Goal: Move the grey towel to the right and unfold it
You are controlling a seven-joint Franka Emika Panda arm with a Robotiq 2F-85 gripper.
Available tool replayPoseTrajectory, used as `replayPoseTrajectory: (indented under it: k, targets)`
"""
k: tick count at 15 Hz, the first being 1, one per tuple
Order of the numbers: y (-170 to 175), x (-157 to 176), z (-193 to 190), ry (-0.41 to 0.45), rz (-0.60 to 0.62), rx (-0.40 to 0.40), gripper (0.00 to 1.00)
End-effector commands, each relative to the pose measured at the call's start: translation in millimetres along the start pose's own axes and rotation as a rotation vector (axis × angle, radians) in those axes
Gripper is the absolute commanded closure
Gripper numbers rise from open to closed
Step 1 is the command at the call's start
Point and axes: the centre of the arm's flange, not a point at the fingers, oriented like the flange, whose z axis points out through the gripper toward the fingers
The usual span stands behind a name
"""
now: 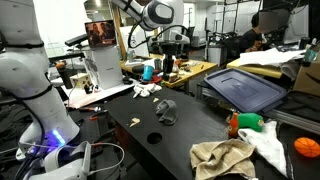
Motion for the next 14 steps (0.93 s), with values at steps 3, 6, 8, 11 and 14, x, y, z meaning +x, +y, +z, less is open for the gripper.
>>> replayPoseTrajectory:
  k: [3, 6, 8, 11, 14]
  targets:
    - [-40, -27, 19, -0.052, -0.138, -0.009, 0.00]
    - [-60, -25, 46, -0.087, -0.269, -0.030, 0.00]
    - [-69, -23, 70, -0.129, -0.350, -0.050, 0.00]
    - [-74, -24, 109, -0.207, -0.470, -0.065, 0.00]
    - [-75, -25, 138, -0.274, -0.554, -0.086, 0.00]
